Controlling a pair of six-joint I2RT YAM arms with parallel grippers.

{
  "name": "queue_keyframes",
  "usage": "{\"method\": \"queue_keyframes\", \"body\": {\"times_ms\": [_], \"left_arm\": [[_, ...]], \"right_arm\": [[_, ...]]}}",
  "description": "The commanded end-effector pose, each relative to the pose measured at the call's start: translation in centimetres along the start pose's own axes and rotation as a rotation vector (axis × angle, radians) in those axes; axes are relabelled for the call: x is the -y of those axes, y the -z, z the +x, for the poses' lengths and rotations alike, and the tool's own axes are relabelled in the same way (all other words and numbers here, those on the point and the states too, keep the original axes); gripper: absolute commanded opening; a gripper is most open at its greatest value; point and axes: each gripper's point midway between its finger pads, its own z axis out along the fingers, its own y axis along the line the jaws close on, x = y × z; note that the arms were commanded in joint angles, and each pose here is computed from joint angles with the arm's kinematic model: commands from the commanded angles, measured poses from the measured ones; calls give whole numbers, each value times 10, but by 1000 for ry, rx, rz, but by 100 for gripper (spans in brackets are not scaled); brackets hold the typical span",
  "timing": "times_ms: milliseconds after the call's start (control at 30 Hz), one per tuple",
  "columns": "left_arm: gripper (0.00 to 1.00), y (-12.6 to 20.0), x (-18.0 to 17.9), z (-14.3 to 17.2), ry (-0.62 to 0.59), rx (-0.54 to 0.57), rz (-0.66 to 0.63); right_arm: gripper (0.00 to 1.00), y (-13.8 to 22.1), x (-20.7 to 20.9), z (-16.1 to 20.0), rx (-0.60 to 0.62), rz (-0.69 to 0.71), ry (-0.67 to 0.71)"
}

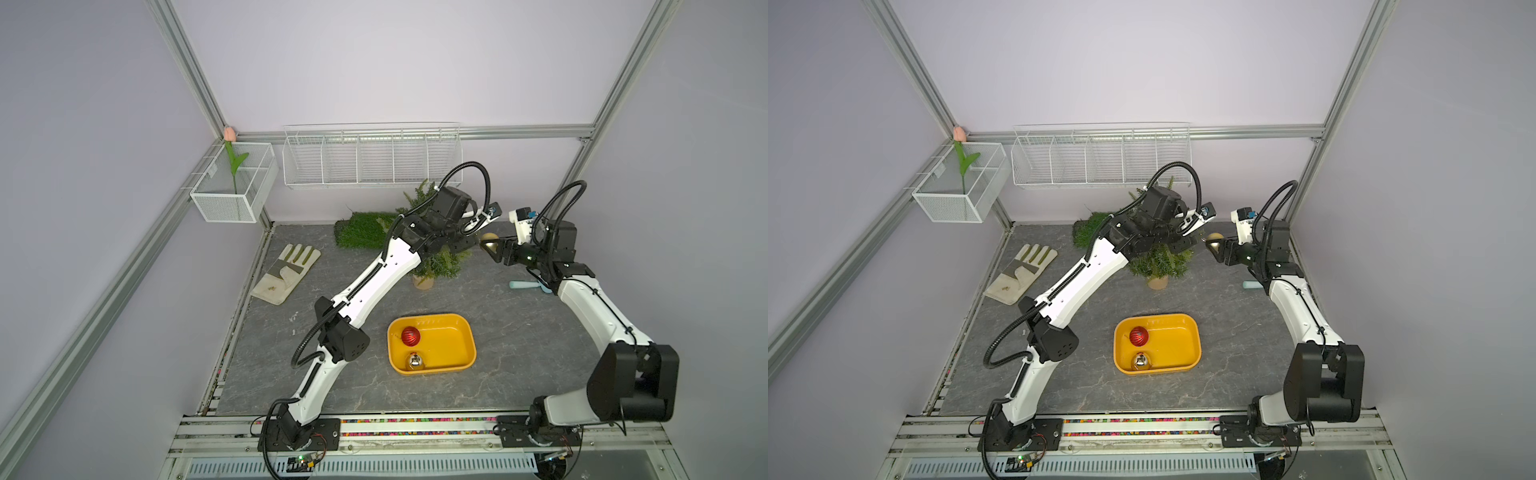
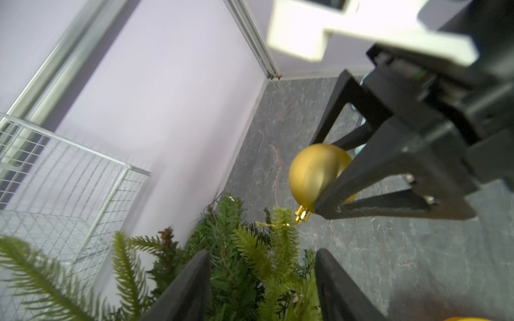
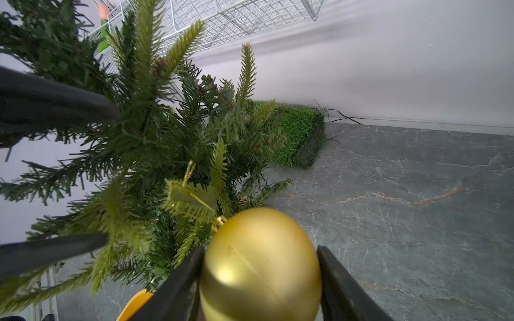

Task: Decorate the small christmas tree with ornaments
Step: Hang an ornament on the christmas tree, then pick up an ornament from the container.

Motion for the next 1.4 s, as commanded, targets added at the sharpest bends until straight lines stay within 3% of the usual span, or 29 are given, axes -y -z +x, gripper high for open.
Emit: {"method": "queue_keyframes", "body": {"times_ms": [0, 200, 433, 633, 767, 1000, 1167, 1367], "left_arm": [[77, 42, -13, -41, 28, 129, -9], [94, 72, -25, -62, 77, 210, -45], [95, 114, -50, -74, 194, 277, -160], [95, 155, -54, -55, 289, 288, -238], [95, 178, -58, -24, 401, 273, -342], [95, 209, -42, 62, 651, 156, -466], [95, 210, -4, 126, 798, 59, -443], [95, 211, 36, 193, 906, -48, -440]], "right_arm": [[71, 8, -9, -6, 34, 2, 28], [75, 17, -10, -7, 45, 42, 39], [74, 36, -28, 1, 16, 98, 48], [72, 51, -69, 33, -71, 108, 42], [72, 63, -100, 62, -116, 95, 6], [70, 59, -138, 135, -273, 102, -32], [71, 32, -152, 194, -431, 94, -104], [74, -16, -186, 233, -482, 56, -107]]}}
